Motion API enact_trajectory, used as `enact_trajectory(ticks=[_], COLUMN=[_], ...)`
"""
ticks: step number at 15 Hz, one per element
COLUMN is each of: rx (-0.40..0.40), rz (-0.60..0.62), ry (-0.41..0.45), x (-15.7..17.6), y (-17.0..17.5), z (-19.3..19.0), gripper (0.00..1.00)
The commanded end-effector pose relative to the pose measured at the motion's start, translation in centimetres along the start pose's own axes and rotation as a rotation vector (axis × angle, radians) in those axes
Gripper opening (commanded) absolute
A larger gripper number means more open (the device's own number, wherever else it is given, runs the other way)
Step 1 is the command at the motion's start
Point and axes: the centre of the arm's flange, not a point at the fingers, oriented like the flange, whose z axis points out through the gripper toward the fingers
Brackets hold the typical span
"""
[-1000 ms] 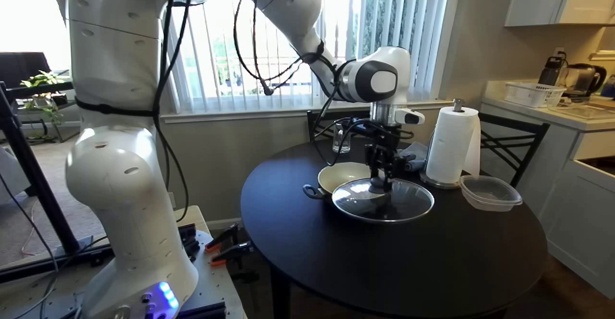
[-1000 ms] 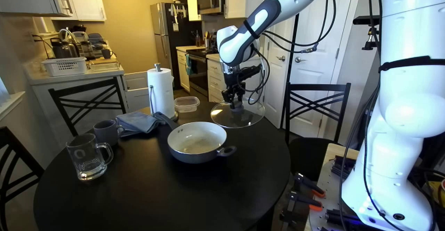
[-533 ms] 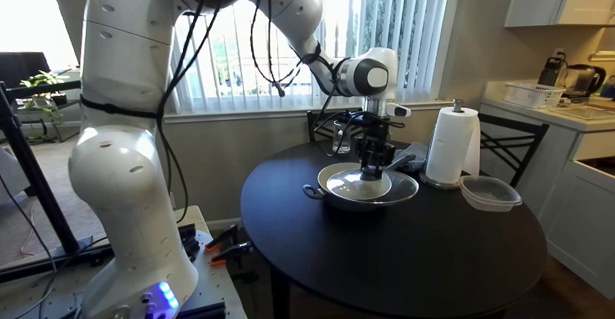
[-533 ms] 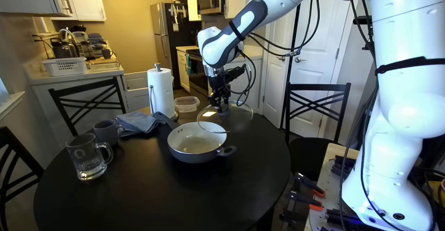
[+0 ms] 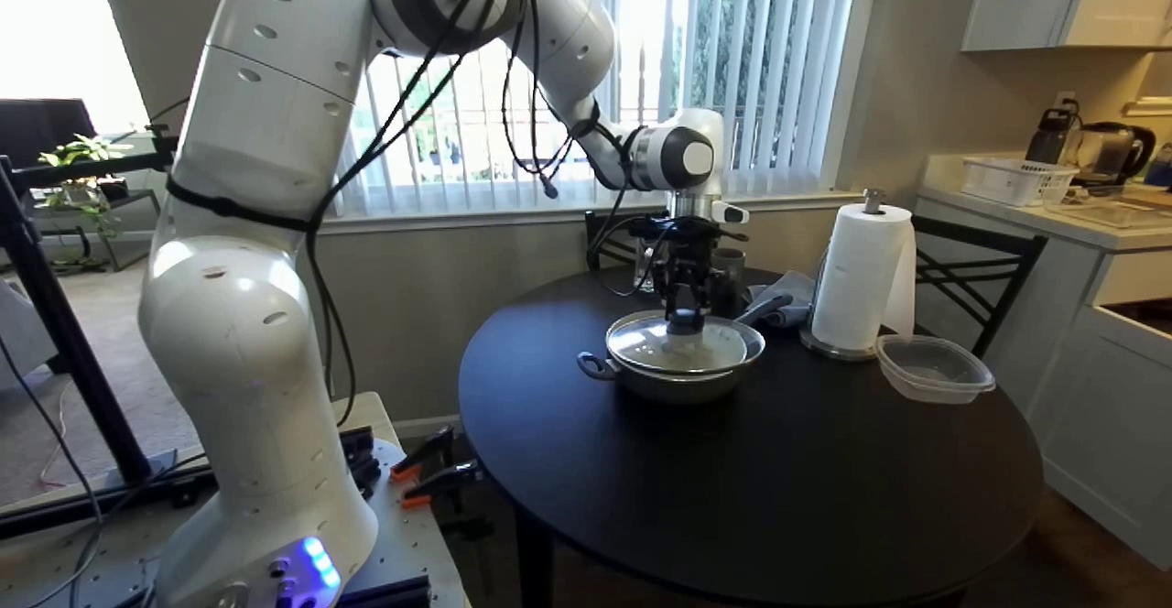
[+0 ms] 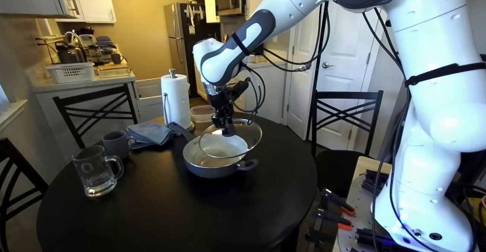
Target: Put the clear lid on top of the frying pan
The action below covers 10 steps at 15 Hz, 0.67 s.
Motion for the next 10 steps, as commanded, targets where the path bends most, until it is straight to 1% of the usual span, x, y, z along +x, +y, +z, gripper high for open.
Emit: enact_trajectory(ticks=[1, 4, 6, 8, 10], rx=[-0.007, 0.002, 0.027, 0.047, 0.074], rz=[-0.120, -0.187, -0.216, -0.234, -0.242], ry=[0.029, 0.074, 0.098, 0.103, 0.087], x=[1.3, 1.8, 2.2, 2.5, 2.6], y=[-0.7, -1.6, -2.0, -2.2, -2.3], z=[-1.1, -1.4, -1.8, -1.9, -1.7], gripper=[0.33, 0.33, 0.33, 0.33, 0.33])
